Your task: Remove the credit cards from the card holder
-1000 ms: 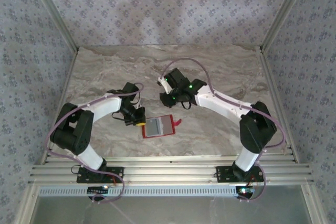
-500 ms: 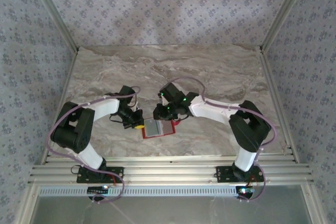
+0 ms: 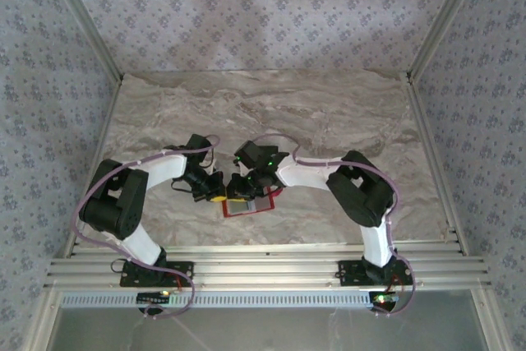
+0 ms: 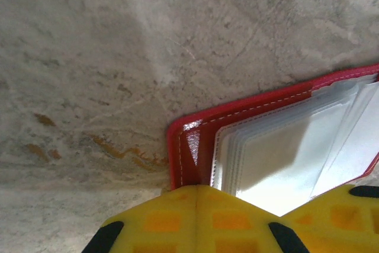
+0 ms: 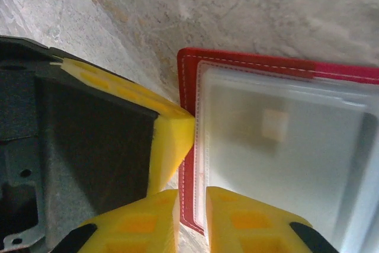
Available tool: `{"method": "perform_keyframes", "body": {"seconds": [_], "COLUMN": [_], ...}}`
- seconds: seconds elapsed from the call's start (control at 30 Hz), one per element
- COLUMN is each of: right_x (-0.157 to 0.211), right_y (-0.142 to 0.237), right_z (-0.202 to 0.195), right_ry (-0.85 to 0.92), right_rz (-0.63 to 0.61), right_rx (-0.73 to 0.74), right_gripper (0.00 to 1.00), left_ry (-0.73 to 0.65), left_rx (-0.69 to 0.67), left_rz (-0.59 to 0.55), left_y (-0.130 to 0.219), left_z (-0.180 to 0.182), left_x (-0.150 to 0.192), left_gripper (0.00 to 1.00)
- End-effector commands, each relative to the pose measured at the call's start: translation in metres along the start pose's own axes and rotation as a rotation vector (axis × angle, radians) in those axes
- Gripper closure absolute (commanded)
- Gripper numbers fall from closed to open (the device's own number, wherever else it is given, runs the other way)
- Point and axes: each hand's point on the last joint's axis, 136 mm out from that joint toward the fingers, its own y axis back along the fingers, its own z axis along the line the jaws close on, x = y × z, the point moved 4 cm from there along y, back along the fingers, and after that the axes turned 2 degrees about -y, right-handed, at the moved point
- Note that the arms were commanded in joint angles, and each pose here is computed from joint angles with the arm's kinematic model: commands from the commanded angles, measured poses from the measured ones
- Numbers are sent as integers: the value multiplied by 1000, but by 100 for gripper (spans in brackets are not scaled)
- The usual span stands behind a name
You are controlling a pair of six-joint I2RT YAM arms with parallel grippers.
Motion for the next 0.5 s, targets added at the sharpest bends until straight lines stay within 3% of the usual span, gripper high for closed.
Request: {"method": "perform_keyframes", "body": {"seconds": [0.0,0.47], "right_x": [4,12], "right_y": [-7,2], "right_z": [-4,-39], "right_ry": [-19,-40], "right_rz": [28,4], "right_rx": [42,276], "right_gripper": [79,69], "left_ry": [6,5], "left_rx": [-45,-50], "left_rz": [26,24], "left_y": [-3,0], "left_z": [11,11], "left_x": [5,5], "left_gripper": [98,98]}}
